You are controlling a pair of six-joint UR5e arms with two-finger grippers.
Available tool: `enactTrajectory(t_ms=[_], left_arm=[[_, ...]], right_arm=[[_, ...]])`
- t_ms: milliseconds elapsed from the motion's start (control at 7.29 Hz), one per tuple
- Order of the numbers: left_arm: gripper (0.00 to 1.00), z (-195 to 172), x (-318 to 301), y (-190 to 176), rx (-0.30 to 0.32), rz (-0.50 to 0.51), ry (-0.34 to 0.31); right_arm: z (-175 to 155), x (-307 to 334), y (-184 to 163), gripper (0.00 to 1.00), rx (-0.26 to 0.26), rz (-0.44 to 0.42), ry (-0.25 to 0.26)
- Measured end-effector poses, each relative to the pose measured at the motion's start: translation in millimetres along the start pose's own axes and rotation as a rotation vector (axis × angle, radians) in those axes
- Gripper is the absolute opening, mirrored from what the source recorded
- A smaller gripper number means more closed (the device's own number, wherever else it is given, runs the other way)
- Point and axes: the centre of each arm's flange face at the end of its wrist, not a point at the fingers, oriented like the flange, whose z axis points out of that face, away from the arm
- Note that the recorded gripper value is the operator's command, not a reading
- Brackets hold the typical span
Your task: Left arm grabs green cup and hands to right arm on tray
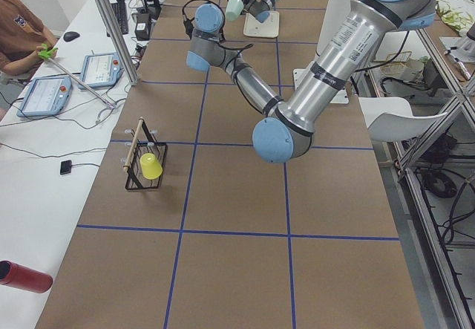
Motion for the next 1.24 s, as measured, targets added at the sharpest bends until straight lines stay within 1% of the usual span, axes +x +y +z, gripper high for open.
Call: enactTrajectory(t_ms=[137, 275, 412, 549, 686, 824, 961, 1098, 1235], left_arm=[[1.0, -22, -10, -21, 0.048, 0.063, -0.044], [1.0, -37, -15, -39, 0.096, 0.118, -0.088], [1.0, -53, -19, -58, 0.153, 0.157, -0.132], [1.0, -64, -25, -77, 0.221, 0.189, -0.184], [1.0, -71, -38, -95, 0.281, 0.225, -0.252], [1.0, -83, -61, -113, 0.326, 0.275, -0.333], [1.0, -99, -87, -129, 0.358, 0.337, -0.415], [1.0, -116, -112, -141, 0.375, 0.396, -0.49], [1.0, -129, -131, -149, 0.38, 0.434, -0.555]], right_arm=[[-5, 3, -17, 0.0, 0.008, -0.077, 0.11], [-13, 2, -34, 0.0, 0.021, -0.148, 0.207], [-29, -2, -55, 0.0, 0.032, -0.223, 0.308], [-52, -3, -72, 0.0, 0.036, -0.288, 0.399], [-79, 3, -83, 0.0, 0.04, -0.325, 0.48], [-103, 12, -90, 0.0, 0.044, -0.362, 0.569], [-124, 19, -97, 0.0, 0.042, -0.419, 0.674], [-136, 17, -104, 0.0, 0.028, -0.462, 0.79], [-138, 8, -105, 0.0, 0.005, -0.472, 0.914]])
